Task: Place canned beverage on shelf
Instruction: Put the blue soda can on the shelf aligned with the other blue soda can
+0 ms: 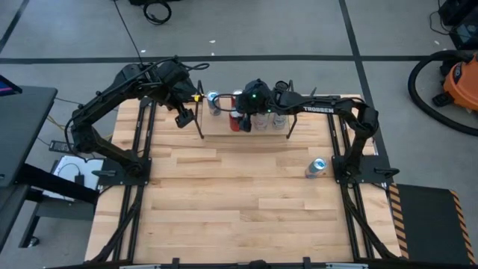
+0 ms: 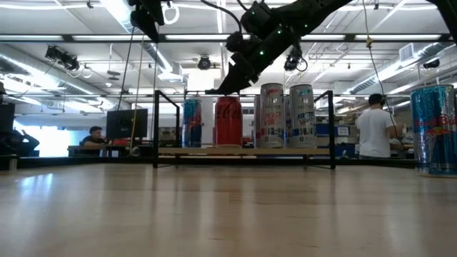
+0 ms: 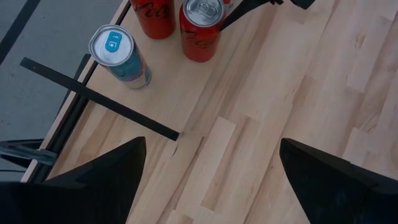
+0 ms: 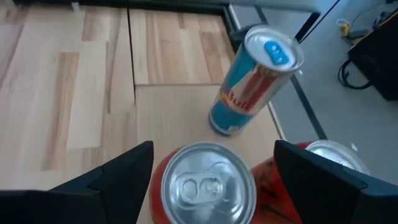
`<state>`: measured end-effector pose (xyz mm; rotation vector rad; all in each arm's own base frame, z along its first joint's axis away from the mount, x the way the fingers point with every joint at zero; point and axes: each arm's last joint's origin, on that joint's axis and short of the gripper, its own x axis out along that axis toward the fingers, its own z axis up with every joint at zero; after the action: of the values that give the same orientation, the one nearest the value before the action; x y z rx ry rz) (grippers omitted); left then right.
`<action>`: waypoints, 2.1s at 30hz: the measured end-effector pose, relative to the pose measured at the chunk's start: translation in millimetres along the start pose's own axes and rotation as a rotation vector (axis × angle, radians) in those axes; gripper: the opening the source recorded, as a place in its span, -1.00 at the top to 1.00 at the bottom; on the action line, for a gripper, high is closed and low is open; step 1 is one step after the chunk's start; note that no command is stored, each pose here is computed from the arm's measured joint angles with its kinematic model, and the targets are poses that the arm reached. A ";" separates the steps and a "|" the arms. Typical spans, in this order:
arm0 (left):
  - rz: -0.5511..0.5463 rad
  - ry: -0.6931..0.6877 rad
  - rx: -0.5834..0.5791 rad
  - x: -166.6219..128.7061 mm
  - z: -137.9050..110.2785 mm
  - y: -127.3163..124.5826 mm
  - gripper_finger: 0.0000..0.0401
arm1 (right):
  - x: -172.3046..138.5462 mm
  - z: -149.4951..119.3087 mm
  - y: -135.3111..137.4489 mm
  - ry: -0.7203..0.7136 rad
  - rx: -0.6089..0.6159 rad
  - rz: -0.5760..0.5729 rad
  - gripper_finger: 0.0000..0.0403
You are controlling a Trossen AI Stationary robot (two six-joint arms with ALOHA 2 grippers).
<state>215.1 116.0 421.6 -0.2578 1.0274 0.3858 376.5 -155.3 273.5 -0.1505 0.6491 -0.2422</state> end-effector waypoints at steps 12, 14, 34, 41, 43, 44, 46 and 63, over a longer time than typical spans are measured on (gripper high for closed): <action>0.000 0.000 -0.001 0.0 0.0 0.0 -0.85 | -23.2 14.3 3.1 -0.062 -0.009 -0.010 -0.69; 0.000 0.000 -0.001 0.0 0.0 0.0 -0.85 | -23.1 12.6 3.3 -0.039 -0.007 -0.030 -0.68; -0.001 0.001 0.029 0.0 -0.1 -0.2 -0.85 | -118.8 31.4 22.7 -0.032 -0.034 -0.074 -0.56; -0.001 0.020 0.027 0.0 -1.9 -0.3 -0.85 | -159.7 23.1 25.1 0.043 -0.051 -0.090 -0.61; -0.002 0.022 0.027 0.0 -2.1 -0.3 -0.85 | -166.7 18.7 27.4 0.089 -0.056 -0.096 -0.63; -0.002 0.023 0.026 0.0 -2.2 -0.3 -0.85 | -170.2 16.5 28.7 0.111 -0.053 -0.099 -0.65; -0.002 0.023 0.016 0.0 -2.2 -0.3 -0.85 | -176.9 12.3 31.4 0.151 -0.020 -0.109 -0.69; -0.002 0.038 -0.008 0.1 -3.5 -0.4 -0.85 | -242.6 -37.0 56.3 0.597 0.290 -0.006 -0.74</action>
<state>212.5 114.3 419.8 -0.2743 1.0627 0.3846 176.9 -38.3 372.7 0.2091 1.1956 -0.3895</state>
